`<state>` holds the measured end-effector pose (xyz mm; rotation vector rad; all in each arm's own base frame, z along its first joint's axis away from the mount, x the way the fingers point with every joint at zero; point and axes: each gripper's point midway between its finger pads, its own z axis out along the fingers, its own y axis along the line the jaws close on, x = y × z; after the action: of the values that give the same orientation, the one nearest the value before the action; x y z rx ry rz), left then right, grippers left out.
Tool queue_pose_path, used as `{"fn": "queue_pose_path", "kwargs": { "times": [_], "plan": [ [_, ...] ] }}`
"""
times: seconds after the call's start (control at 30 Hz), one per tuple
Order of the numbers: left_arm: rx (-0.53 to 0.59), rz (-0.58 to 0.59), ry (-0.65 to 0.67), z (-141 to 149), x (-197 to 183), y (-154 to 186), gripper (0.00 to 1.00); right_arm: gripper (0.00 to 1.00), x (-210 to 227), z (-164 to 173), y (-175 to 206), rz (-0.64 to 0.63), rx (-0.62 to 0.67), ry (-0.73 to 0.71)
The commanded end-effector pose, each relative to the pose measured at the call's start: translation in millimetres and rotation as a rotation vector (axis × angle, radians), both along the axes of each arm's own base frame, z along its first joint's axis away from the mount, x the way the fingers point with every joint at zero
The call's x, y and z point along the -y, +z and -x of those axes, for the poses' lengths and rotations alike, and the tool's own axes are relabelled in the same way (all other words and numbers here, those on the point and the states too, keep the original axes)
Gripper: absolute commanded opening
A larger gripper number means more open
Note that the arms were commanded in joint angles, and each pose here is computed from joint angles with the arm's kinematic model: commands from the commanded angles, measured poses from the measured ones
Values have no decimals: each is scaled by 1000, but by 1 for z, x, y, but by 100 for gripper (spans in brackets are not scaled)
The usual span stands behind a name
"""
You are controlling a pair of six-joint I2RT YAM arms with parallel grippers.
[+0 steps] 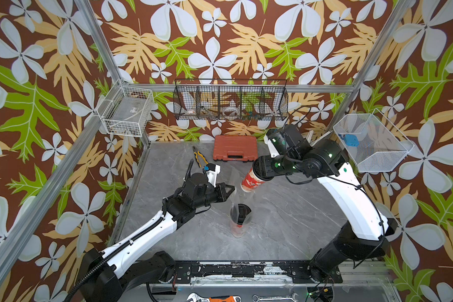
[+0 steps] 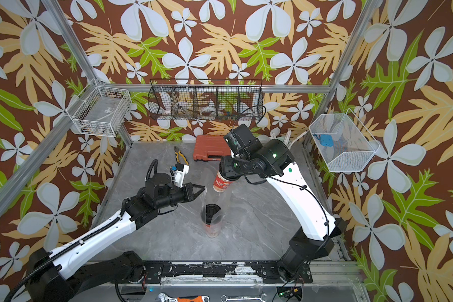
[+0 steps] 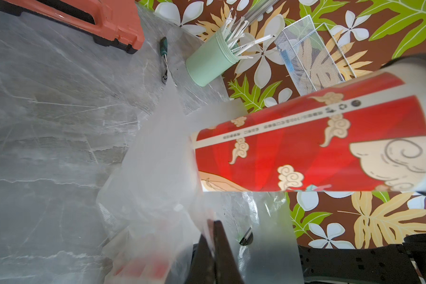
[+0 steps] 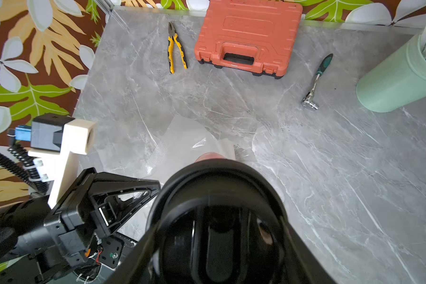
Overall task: Pack milk tea into plastic carrier bags
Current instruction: Place the milk tea cup in the plastic carrier bag.
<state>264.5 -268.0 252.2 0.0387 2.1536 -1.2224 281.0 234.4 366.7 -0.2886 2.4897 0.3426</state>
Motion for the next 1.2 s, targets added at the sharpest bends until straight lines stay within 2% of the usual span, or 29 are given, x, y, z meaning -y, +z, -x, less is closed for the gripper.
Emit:
{"fn": "queue_pose_path", "kwargs": {
  "times": [0.0, 0.3, 0.47, 0.57, 0.9, 1.17],
  "plan": [
    [29, 29, -26, 0, 6, 11, 0, 57, -9, -5, -3, 40, 17, 24],
    [37, 40, -35, 1, 10, 17, 0, 57, -41, -12, -17, 79, 9, 88],
    [38, 43, -37, 2, 11, 18, 0, 56, -34, -16, -21, 126, 26, 54],
    [44, 45, -39, 1, 11, 20, 0, 56, -43, -14, -35, 106, -8, 80],
    [46, 49, -36, 0, 12, 22, 0, 56, -43, -21, -83, 208, -63, 72],
    [56, 66, -35, 1, 12, 28, 0, 56, -49, -21, -122, 231, -119, 85]
  ]
}}
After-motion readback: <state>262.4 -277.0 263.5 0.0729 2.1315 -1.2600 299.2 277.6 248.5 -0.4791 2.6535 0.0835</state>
